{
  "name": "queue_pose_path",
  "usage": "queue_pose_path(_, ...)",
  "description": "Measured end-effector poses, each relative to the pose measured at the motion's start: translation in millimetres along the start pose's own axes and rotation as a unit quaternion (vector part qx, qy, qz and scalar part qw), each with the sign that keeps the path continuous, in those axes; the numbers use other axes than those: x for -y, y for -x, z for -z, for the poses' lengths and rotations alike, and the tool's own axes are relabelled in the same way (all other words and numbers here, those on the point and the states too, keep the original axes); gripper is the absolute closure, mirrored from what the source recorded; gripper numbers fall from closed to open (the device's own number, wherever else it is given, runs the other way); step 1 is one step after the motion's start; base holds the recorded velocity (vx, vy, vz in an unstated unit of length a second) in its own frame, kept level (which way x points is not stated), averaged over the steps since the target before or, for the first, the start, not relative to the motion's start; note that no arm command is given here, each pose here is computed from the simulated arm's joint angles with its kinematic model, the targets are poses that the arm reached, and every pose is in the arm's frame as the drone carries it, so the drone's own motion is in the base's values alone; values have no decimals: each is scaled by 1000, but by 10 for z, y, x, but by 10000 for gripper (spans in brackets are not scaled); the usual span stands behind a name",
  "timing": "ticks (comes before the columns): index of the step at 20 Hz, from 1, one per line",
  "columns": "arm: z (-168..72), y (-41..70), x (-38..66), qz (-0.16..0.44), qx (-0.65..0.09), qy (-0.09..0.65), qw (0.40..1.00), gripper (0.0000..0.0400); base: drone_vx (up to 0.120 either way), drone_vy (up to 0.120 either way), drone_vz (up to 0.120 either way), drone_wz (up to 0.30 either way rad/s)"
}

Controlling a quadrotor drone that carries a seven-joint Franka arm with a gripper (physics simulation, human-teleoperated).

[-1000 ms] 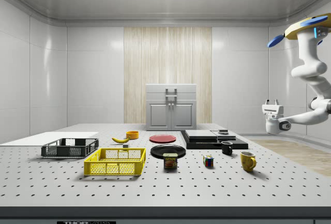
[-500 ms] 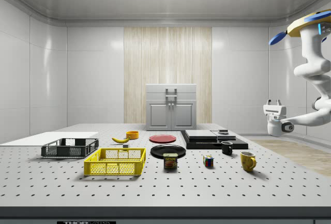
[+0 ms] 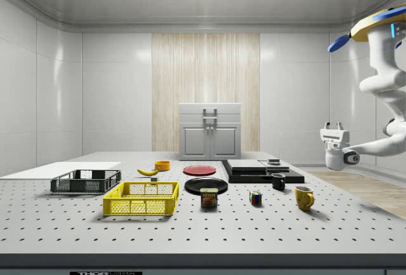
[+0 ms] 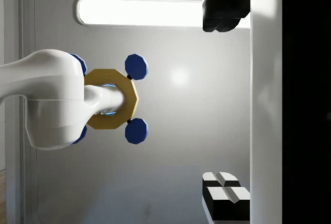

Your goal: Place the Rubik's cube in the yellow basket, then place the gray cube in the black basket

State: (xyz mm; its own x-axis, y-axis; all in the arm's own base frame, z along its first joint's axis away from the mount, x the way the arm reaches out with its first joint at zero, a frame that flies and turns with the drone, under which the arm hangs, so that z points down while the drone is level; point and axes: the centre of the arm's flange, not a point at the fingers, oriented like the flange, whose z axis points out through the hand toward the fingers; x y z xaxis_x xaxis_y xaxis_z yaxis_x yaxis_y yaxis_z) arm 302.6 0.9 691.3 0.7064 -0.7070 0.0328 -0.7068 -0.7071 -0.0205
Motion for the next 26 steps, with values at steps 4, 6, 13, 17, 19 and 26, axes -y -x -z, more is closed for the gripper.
queue_pose_path(4,0,8,4,0,-4,2,1000,0,120,120,0,0)
queue_pose_path(6,0,14,8,0,-7,4,1000,0,120,120,0,0)
queue_pose_path(13,-2,56,42,0,-28,21,999,0,120,57,0,0)
queue_pose_path(17,-11,111,93,1,-56,47,997,0,120,0,0,0)
queue_pose_path(19,-22,155,134,1,-78,68,995,0,120,0,0,0)
queue_pose_path(26,-221,452,423,4,-240,227,944,0,120,0,0,0)
